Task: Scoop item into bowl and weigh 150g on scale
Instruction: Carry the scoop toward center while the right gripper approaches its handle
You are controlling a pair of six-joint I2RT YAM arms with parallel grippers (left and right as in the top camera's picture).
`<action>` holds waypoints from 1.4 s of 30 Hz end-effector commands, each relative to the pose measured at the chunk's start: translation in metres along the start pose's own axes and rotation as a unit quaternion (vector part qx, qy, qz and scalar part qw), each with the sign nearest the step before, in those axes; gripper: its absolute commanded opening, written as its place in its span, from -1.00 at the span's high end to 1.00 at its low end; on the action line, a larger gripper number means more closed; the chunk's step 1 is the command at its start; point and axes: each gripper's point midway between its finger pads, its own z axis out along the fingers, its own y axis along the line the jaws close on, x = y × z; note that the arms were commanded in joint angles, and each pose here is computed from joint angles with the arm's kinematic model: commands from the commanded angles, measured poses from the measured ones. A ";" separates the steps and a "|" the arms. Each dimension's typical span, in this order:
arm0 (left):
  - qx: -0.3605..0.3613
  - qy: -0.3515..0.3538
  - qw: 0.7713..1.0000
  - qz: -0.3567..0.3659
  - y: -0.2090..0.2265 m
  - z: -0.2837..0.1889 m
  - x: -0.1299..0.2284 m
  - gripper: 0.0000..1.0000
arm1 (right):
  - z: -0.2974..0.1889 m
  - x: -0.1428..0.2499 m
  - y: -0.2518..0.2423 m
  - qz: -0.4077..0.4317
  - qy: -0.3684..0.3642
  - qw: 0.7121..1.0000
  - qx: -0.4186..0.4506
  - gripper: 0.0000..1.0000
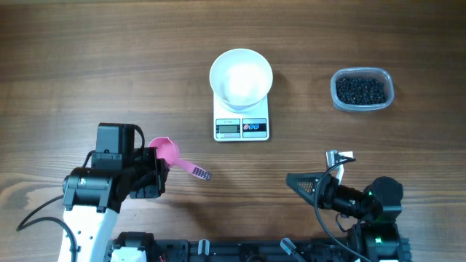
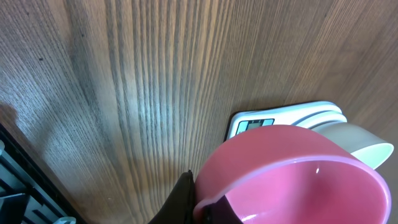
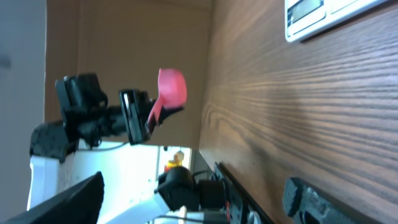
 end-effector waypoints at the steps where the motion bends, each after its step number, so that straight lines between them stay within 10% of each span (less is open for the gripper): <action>1: 0.000 -0.002 1.000 -0.008 0.000 0.001 -0.001 0.92 | 0.001 0.017 0.006 -0.039 0.047 0.998 -0.020 -0.93; 22: 0.054 0.047 0.995 0.067 -0.028 0.005 0.036 0.92 | 0.003 -0.008 0.033 -0.089 -0.015 0.995 -0.043 -0.58; 42: 0.067 0.106 0.982 0.144 -0.051 0.055 0.122 0.92 | 0.010 -0.034 0.018 -0.068 -0.102 0.992 0.000 -0.68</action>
